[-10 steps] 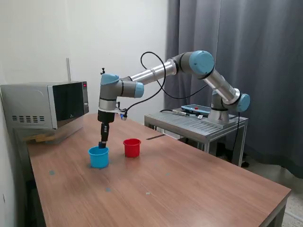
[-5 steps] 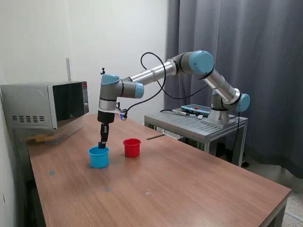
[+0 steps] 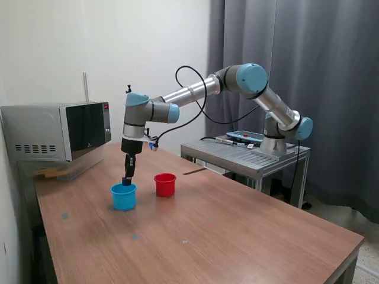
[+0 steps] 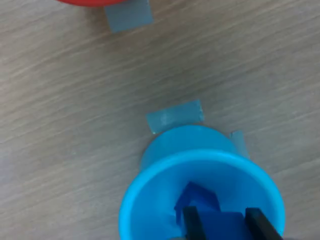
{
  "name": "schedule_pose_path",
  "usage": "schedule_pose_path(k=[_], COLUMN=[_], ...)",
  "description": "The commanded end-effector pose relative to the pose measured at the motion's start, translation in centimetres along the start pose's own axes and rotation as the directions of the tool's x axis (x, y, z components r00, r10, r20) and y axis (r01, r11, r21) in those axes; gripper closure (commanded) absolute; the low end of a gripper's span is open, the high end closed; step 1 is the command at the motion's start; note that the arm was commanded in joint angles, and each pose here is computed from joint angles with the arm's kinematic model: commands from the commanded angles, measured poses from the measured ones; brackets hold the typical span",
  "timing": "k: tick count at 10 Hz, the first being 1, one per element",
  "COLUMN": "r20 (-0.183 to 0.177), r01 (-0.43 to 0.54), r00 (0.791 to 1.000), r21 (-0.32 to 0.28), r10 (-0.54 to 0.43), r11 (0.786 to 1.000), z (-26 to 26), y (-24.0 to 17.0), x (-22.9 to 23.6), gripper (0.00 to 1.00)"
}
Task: Place red objects in the red bin, and blue objects in the blue bin.
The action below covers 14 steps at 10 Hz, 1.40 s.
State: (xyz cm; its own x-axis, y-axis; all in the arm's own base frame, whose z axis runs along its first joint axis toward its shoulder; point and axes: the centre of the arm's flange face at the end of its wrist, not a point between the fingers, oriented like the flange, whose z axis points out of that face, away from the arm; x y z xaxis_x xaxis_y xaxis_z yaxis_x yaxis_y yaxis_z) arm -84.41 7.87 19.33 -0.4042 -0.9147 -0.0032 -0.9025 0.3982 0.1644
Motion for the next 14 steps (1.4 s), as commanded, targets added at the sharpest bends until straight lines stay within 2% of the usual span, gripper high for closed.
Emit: schedule_pose_path(k=[1,6,9,10,11,12,13,14], r20=[0.000,0.000,0.003,0.001,-0.004,-0.012,-0.026,-0.033], r01=[0.001,0.004,0.083,0.143,0.212,0.266,0.315,0.334], r00=[1.000,1.000,0.997,0.990,0.977,0.963,0.948,0.942], r21=[0.000,-0.002,0.015,0.033,0.086,0.160,0.205,0.220], r10=[-0.001,-0.004,-0.083,-0.143,-0.212,-0.268,-0.316,-0.335], r11=[1.000,1.000,0.996,0.989,0.974,0.951,0.927,0.917], z=[0.2,0.3,-1.2,-3.9,-5.8,-7.8,-11.3,-15.4], y=[0.0,0.0,-1.6,-3.3,-5.6,-8.2,-11.2,-14.2], x=[-0.1,-0.1,2.1,2.9,3.5,3.2,2.9,2.4], gripper=[0.00,0.00,0.00,0.00,0.00,0.00,0.00,0.00])
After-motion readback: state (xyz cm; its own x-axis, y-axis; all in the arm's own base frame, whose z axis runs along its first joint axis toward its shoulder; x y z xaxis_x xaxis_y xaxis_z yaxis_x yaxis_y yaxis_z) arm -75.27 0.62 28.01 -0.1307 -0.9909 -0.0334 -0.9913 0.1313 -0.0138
